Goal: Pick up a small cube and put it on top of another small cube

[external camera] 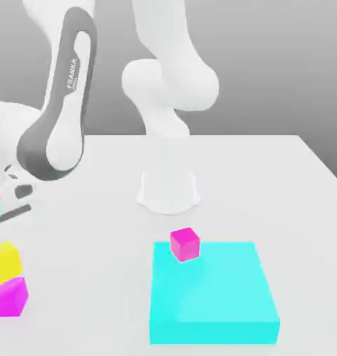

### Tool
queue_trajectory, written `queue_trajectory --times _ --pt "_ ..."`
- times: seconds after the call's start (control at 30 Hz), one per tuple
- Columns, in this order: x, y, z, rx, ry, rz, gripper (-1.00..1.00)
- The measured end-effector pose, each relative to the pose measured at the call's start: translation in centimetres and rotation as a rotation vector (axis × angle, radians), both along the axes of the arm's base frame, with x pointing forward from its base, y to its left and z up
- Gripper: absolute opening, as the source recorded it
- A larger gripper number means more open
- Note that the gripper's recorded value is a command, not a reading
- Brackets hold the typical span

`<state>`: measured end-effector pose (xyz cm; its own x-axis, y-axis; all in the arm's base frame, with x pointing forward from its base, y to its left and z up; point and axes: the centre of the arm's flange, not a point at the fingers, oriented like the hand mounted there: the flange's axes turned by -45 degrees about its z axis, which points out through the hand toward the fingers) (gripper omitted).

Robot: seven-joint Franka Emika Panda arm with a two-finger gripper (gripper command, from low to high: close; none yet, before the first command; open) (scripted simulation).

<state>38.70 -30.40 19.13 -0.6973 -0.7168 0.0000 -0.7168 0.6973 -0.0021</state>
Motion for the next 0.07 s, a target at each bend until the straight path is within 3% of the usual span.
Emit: queue_trajectory --times 0.07 --pt "0.0 0.0 0.0 0.0 0.0 0.0 1.0"
